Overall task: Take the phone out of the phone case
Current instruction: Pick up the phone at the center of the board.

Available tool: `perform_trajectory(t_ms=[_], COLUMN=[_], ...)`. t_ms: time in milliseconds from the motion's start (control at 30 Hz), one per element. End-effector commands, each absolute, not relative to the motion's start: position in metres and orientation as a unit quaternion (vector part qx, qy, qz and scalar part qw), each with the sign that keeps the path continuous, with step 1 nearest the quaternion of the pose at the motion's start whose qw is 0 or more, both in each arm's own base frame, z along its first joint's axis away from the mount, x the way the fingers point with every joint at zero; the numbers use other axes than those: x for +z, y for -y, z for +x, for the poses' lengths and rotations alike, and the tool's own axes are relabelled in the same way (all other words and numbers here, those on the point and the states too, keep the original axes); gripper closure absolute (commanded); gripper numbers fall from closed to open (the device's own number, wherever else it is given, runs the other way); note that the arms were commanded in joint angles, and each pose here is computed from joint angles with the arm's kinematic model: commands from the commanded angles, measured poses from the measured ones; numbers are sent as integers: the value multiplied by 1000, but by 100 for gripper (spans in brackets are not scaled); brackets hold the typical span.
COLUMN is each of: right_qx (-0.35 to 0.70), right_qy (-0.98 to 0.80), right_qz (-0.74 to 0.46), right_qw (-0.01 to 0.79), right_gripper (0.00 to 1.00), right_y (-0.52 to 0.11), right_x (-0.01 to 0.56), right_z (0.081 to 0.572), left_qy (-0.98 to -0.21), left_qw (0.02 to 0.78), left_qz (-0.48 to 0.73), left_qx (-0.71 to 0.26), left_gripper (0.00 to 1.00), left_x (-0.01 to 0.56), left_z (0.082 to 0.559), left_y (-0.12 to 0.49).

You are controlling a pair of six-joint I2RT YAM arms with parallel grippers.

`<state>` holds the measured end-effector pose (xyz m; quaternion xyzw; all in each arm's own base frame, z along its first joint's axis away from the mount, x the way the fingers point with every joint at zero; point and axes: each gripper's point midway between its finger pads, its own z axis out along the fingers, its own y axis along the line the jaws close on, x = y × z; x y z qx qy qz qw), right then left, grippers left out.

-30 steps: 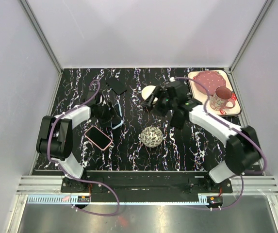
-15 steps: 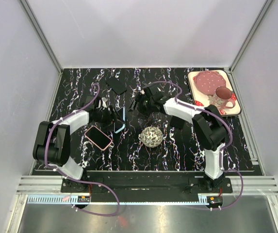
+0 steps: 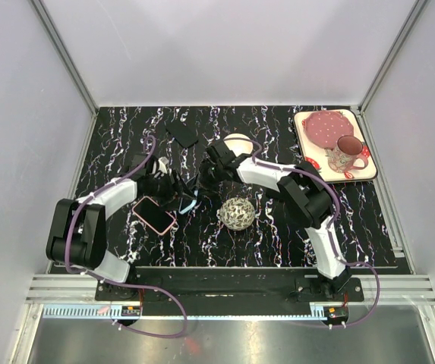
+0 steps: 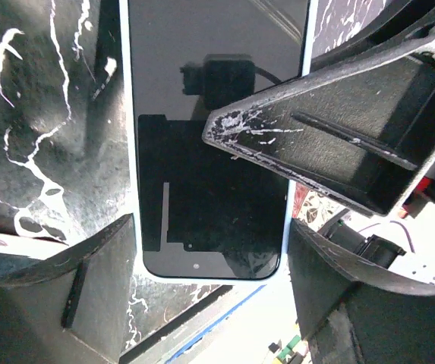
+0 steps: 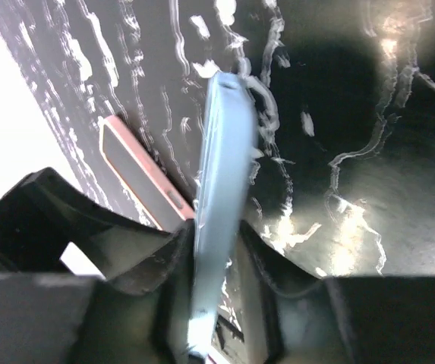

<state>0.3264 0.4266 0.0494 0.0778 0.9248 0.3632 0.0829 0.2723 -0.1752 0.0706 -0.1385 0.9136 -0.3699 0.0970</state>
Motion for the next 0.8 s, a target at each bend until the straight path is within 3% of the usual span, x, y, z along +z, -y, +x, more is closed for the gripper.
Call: perform_trajectory(t_ms=[0, 33, 233, 500, 767], right_qx=[382, 384, 400, 479, 619], right_qy=[-918, -917, -904, -861, -772], right_qz=[58, 58, 46, -16, -64], right_qw=[88, 91, 147, 172, 130], right_gripper=[89, 100, 100, 100, 100], right_y=[-437, -436, -412, -369, -370], right_x=[67, 71, 122, 190, 252], right_z=[329, 329, 342, 320, 286], left_qy=[-892, -888, -863, -803, -736], left_qw=[138, 135, 153, 271, 268], left_qz=[-83, -76, -24, -5, -23], left_qx=[-422, -432, -480, -531, -621], left_gripper=[60, 58, 21, 8, 5], left_x=[111, 115, 154, 249, 259], left_z=[271, 269, 260, 290, 309], left_y=[186, 189, 196, 167, 182])
